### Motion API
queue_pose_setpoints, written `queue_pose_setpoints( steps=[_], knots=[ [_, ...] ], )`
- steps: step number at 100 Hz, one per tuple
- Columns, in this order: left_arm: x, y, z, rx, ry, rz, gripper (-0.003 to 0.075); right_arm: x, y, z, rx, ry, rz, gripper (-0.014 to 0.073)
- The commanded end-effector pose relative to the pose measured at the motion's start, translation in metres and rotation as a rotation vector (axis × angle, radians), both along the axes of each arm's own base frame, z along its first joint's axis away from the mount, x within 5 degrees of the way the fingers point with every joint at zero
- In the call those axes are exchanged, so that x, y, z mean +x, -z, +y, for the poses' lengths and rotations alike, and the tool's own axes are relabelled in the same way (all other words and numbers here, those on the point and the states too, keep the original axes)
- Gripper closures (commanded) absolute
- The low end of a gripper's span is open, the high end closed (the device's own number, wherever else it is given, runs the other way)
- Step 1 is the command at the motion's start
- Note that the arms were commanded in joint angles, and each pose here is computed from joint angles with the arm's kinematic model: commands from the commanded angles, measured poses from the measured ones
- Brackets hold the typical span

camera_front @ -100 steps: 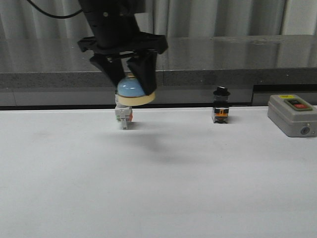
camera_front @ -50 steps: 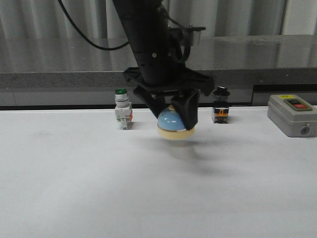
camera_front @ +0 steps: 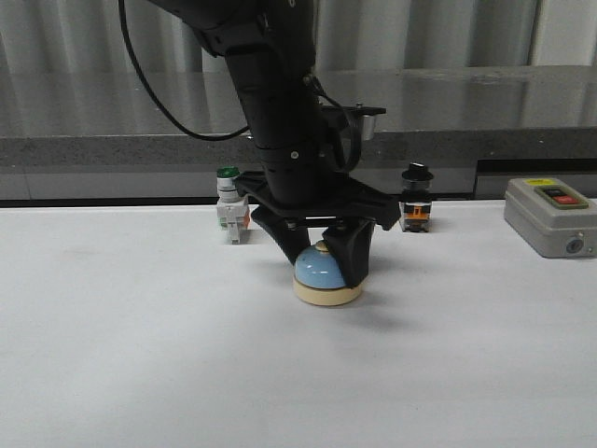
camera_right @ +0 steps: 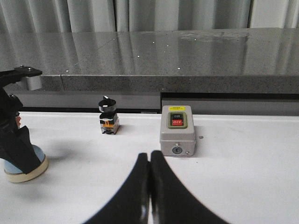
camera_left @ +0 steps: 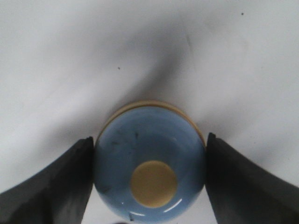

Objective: Place and press bell with both arms
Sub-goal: 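Set the bell down, open the left gripper and raise it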

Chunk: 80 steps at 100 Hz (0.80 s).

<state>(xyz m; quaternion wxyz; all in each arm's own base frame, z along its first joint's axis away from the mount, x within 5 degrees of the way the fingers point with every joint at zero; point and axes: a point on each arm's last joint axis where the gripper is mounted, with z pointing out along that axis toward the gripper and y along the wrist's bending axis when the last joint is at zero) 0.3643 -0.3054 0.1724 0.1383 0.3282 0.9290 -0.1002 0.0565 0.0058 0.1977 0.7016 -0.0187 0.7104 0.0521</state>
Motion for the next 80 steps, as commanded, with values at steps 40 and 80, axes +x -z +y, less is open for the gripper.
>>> queue_pose_setpoints(
  steps=[40,80],
  knots=[
    [-0.004,-0.047,-0.003,-0.09,0.001,-0.077,0.0059,-0.003,-0.013,0.0,0.003,0.002,-0.12,0.0655],
    [-0.021,-0.152,0.025,-0.244,-0.038,-0.27,0.006,-0.003,-0.013,0.0,0.003,0.002,-0.12,0.0655]
  ],
)
